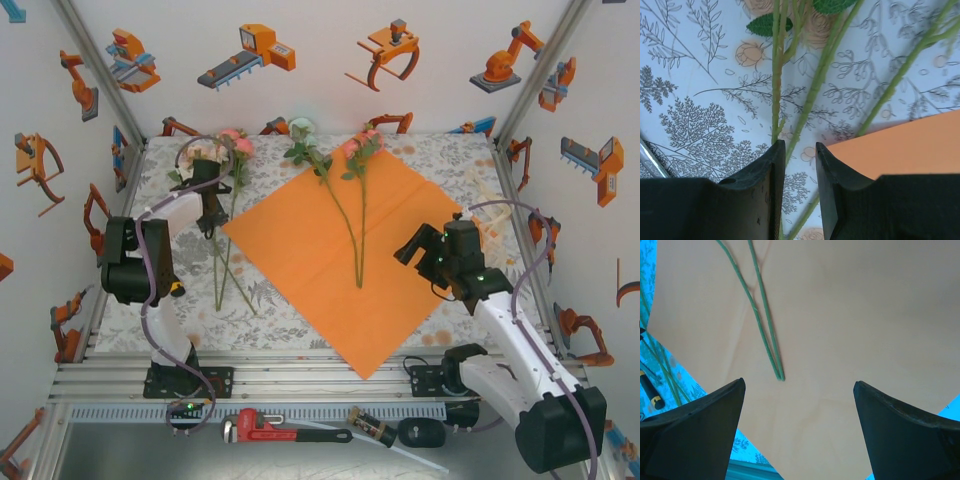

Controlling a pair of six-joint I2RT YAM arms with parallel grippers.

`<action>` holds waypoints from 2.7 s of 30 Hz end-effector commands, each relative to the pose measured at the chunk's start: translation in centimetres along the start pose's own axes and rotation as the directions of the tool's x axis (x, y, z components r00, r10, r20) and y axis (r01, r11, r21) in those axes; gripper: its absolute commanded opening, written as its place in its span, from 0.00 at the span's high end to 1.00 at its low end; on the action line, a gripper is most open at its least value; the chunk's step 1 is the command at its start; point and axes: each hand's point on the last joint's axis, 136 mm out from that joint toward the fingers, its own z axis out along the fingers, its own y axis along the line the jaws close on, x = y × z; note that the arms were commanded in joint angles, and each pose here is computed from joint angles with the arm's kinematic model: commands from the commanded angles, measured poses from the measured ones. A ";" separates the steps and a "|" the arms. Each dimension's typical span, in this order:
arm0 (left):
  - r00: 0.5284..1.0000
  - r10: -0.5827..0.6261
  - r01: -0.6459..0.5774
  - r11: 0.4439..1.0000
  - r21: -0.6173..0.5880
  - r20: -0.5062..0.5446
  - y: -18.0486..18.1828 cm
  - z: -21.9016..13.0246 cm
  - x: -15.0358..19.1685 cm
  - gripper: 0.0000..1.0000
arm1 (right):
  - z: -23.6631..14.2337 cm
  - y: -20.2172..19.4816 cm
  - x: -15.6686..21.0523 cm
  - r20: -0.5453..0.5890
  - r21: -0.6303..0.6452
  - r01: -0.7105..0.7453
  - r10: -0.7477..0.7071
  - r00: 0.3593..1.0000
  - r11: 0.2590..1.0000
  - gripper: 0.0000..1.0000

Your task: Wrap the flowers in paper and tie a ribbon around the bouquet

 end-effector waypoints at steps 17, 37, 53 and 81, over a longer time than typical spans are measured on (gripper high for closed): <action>0.994 -0.054 0.043 0.991 0.124 0.094 0.6 -2.0 -2.1 0.69 | 0.1 1.2 -0.9 0.005 -0.024 0.008 -0.008 1.000 1.000 0.20; 0.993 -0.100 0.101 0.995 0.018 -0.056 3.9 0.1 -0.2 0.70 | -0.4 1.3 -1.2 0.021 -0.025 0.013 -0.013 1.000 1.000 0.20; 0.991 -0.093 0.095 0.995 0.024 -0.094 3.3 1.0 -0.1 0.87 | -0.9 1.1 -1.3 0.032 -0.018 0.014 -0.014 0.999 1.000 0.19; 0.969 0.183 -0.246 0.672 0.699 0.165 -39.5 -16.8 4.1 1.00 | -2.7 0.3 -1.2 0.086 -0.007 0.023 -0.023 0.996 1.000 0.19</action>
